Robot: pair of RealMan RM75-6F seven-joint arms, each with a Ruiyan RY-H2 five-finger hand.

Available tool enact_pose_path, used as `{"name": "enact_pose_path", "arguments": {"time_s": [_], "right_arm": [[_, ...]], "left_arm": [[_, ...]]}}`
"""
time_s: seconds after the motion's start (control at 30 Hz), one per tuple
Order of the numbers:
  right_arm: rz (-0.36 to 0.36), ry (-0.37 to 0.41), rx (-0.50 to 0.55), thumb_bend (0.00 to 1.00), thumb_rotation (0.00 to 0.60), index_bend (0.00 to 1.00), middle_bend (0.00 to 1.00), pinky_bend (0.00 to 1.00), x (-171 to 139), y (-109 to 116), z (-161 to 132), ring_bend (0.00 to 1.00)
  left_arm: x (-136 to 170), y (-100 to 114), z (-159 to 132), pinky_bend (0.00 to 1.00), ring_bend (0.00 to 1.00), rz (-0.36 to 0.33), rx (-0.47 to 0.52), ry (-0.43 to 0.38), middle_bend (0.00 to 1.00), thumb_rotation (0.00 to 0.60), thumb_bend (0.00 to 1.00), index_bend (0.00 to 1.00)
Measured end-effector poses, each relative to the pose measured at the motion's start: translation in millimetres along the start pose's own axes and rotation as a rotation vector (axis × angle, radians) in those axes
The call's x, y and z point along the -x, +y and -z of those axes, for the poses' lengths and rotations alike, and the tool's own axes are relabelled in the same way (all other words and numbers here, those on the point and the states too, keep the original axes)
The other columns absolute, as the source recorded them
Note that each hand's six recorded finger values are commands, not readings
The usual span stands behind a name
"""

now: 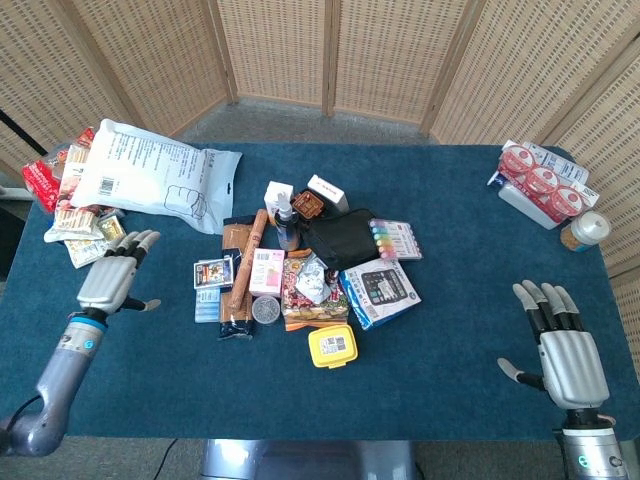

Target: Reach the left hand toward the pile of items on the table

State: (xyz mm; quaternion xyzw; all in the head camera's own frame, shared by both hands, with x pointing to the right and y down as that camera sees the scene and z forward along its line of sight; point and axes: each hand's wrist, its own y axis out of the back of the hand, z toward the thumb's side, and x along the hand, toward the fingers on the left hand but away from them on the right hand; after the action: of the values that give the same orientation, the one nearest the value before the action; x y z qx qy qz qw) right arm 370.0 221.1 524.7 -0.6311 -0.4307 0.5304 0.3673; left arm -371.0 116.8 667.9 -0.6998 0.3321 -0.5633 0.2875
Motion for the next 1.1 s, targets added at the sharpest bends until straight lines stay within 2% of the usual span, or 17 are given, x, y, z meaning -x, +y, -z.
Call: {"name": "enact_pose_path", "arguments": {"time_s": [0.23,0.47,0.53,0.57,0.6,0.7,0.9,1.0,1.1], "right_arm": [[0.006,0.004,0.014,0.0,0.6,0.0,0.0,0.0,-0.8,3.3,1.1,0.0],[0.002,0.006,0.021,0.0,0.6,0.0,0.0,0.0,-1.3,3.7,1.7,0.0],[0.002,0.007,0.023,0.0,0.6,0.0,0.0,0.0,-1.4,4.0,1.7,0.0],[0.003,0.007,0.024,0.0,0.6,0.0,0.0,0.0,-1.5,4.3,1.8,0.0],[0.004,0.007,0.024,0.0,0.6,0.0,0.0,0.0,-1.6,4.7,1.9,0.0],[0.009,0.004,0.026,0.0,0.6,0.0,0.0,0.0,-2.1,6.2,2.6,0.0],[0.013,0.001,0.029,0.0,0.6,0.0,0.0,0.0,-2.7,7.9,4.3,0.0],[0.015,-0.002,0.033,0.0,0.6,0.0,0.0,0.0,-2.8,8.7,5.1,0.0],[0.016,-0.004,0.032,0.0,0.6,0.0,0.0,0.0,-2.7,9.0,6.0,0.0]], "left_arm": [[-29.7,-29.6,-35.4,0.0,0.0,0.06,-0.037,-0.011,0.0,0.6,0.04,0.0],[-48.2,-44.1,-49.9,0.0,0.0,0.056,-0.039,0.004,0.0,0.6,0.04,0.02],[-53.0,-47.7,-53.4,0.07,0.0,0.054,-0.039,0.005,0.01,0.6,0.04,0.07],[-55.0,-49.3,-55.0,0.16,0.03,0.053,-0.039,0.005,0.06,0.6,0.03,0.12],[-57.1,-51.0,-56.7,0.32,0.11,0.051,-0.04,0.004,0.17,0.6,0.03,0.19],[-64.1,-57.3,-62.6,0.61,0.34,0.045,-0.051,-0.001,0.42,0.6,0.03,0.34],[-77.4,-74.3,-78.0,0.78,0.54,0.044,-0.094,-0.013,0.63,0.6,0.03,0.56],[-79.1,-76.5,-87.1,0.78,0.57,0.027,-0.092,-0.03,0.65,0.6,0.03,0.58],[-78.2,-68.8,-90.5,0.78,0.57,-0.004,-0.075,-0.044,0.65,0.6,0.03,0.58]]}}
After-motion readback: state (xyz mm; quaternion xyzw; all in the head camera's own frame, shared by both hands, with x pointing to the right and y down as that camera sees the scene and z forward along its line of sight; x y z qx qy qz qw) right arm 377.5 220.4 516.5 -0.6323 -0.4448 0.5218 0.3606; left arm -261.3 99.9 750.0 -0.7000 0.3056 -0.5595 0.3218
